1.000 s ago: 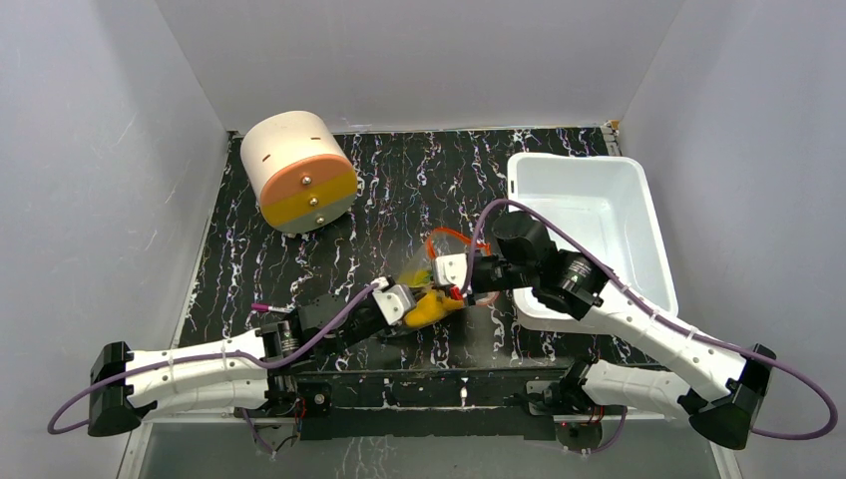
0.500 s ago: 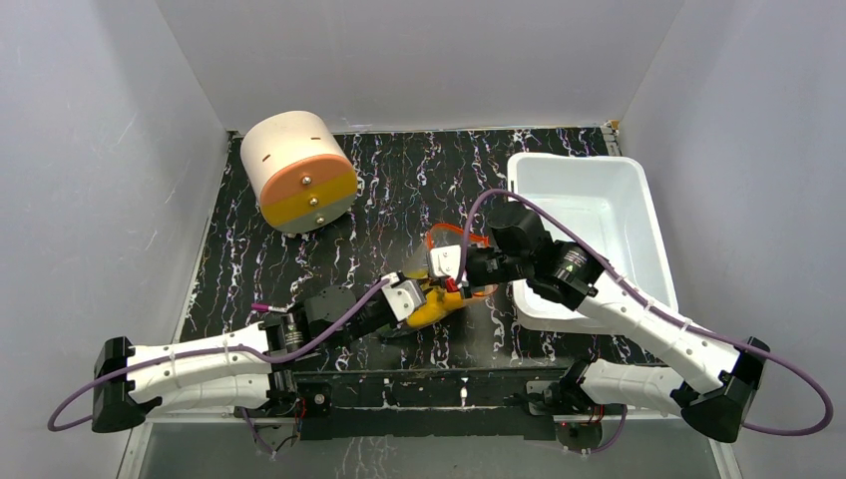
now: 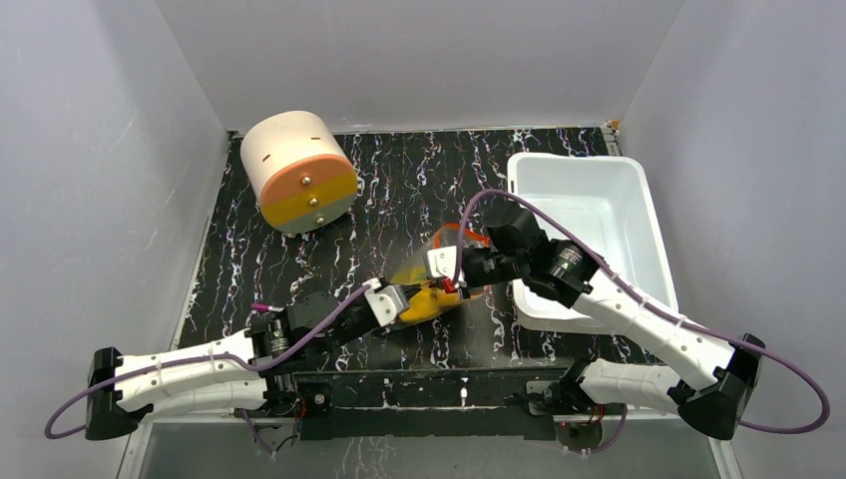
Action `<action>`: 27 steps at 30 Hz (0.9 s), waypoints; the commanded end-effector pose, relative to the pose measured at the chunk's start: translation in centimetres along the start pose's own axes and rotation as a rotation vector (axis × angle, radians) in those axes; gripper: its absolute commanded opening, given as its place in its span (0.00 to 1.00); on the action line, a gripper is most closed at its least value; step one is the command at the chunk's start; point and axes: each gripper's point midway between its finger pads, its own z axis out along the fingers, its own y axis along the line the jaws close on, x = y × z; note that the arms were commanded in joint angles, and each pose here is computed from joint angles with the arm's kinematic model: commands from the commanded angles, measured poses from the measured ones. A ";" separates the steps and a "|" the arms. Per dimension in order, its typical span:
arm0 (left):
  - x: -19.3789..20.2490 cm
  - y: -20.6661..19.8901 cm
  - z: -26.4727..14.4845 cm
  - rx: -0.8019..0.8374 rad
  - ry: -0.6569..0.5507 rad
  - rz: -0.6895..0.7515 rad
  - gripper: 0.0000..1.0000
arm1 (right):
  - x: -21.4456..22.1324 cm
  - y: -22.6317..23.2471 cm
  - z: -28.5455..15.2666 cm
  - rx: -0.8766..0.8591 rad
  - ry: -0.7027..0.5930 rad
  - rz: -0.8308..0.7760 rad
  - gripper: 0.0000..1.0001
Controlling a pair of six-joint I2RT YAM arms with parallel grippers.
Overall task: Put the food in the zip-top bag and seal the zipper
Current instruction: Zip the zipper food storage bag at the center of the board.
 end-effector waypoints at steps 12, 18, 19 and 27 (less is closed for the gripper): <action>-2.8 1.5 -2.2 -0.044 -0.113 -0.065 0.00 | 0.6 -3.4 -2.2 0.072 0.036 -0.010 0.00; -2.4 1.2 -0.9 -0.040 -0.054 -0.062 0.32 | -2.6 -3.2 -1.9 0.026 -0.107 -0.044 0.00; -2.5 1.2 -0.7 -0.041 -0.051 -0.064 0.37 | -2.9 -3.3 -1.9 0.029 -0.116 -0.046 0.00; -3.5 1.3 0.4 -0.029 -0.037 -0.038 0.46 | -2.9 -2.6 -1.8 0.001 -0.128 -0.035 0.00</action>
